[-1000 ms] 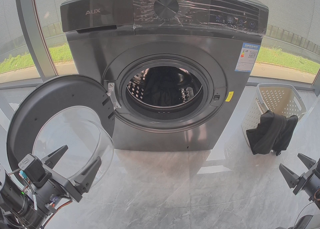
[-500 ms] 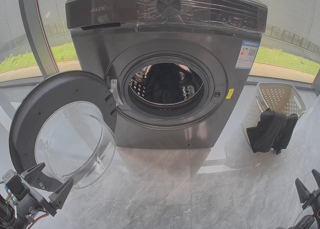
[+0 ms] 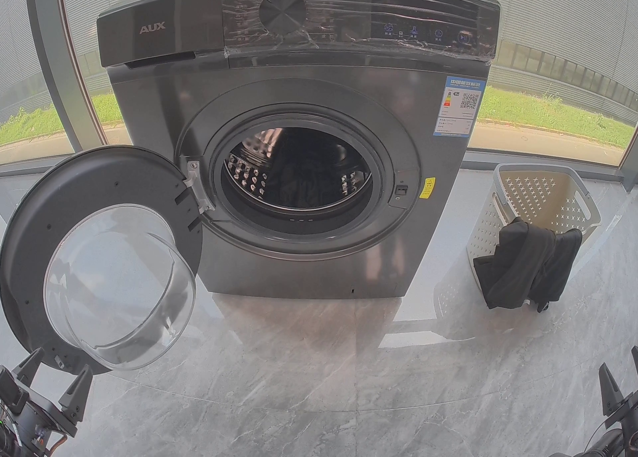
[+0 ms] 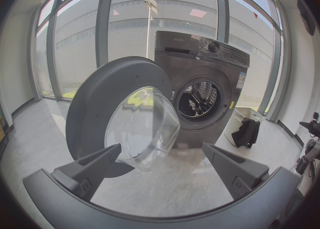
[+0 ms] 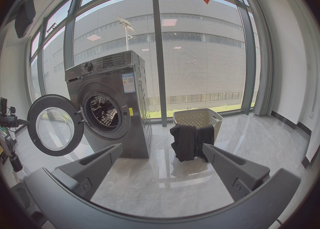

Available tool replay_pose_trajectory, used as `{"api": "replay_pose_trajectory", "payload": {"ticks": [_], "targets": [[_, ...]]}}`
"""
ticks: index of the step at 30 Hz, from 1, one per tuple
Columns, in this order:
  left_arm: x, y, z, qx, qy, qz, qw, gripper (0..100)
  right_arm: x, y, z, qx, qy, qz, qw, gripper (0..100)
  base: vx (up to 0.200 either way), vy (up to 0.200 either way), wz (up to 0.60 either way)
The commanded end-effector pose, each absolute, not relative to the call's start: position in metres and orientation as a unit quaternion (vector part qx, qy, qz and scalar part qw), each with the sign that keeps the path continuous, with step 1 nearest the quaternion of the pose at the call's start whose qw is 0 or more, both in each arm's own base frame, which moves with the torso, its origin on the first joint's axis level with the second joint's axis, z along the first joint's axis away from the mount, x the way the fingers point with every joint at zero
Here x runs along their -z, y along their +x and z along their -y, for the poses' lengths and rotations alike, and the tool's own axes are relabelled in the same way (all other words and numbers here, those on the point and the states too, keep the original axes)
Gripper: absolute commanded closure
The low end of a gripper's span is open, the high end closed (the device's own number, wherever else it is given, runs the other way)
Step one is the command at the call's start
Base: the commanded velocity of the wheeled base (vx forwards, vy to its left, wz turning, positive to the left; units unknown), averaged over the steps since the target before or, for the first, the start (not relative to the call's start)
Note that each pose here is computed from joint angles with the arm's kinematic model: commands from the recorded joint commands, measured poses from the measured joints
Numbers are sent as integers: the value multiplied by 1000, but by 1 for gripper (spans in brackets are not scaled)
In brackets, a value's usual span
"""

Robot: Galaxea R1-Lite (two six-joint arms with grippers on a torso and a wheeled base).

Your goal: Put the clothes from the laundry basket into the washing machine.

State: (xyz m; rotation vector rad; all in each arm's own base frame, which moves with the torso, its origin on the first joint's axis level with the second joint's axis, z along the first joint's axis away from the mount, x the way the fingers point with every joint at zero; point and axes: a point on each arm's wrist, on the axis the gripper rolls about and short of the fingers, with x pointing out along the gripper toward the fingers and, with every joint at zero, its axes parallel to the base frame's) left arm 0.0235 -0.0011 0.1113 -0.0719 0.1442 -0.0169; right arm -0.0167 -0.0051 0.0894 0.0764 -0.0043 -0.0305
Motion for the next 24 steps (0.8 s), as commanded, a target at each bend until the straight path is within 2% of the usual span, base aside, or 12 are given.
{"api": "replay_pose_trajectory", "payload": {"ticks": [1, 6, 8, 10, 12, 14, 15, 16, 17, 18, 24], "targets": [[-102, 12, -5, -37, -45, -58, 997, 0, -84, -16, 5, 22, 30, -2, 999, 0, 0, 0, 0], [-89, 7, -8, -104, -9, -111, 988, 0, -82, -20, 2, 39, 2, 11, 999, 0, 0, 0, 0], [-88, 4, -8, -131, -11, -105, 986, 0, -82, -24, 1, 18, -1, 25, 1000, 0, 0, 0, 0], [-89, 0, -8, -134, -22, -80, 988, 0, -81, -24, 1, 10, -1, 21, 1000, 0, 0, 0, 0], [-88, -6, -7, -99, -33, -49, 993, 0, -81, -24, 0, 3, -1, 20, 1000, 0, 0, 0, 0], [-86, -15, -5, -14, -41, -6, 999, 0, -82, -24, 0, -2, -1, 21, 1000, 0, 0, 0, 0], [-86, -15, -5, -14, -41, -6, 999, 0, -82, -24, 0, -2, -1, 21, 1000, 0, 0, 0, 0], [-85, -17, 0, 83, -49, -3, 995, 0, -81, -24, 0, -11, -2, 21, 1000, 0, 0, 0, 0], [-85, -16, 1, 106, -56, -13, 993, 0, -82, -24, 0, -12, -1, 21, 1000, 0, 0, 0, 0], [-85, -16, 1, 105, -56, -11, 993, 0, -82, -24, 0, -12, 0, 21, 1000, 0, 0, 0, 0], [-85, -16, 1, 106, -14, -7, 994, 0, -81, -24, 1, 14, -2, 20, 1000, 0, 0, 0, 0]]}}
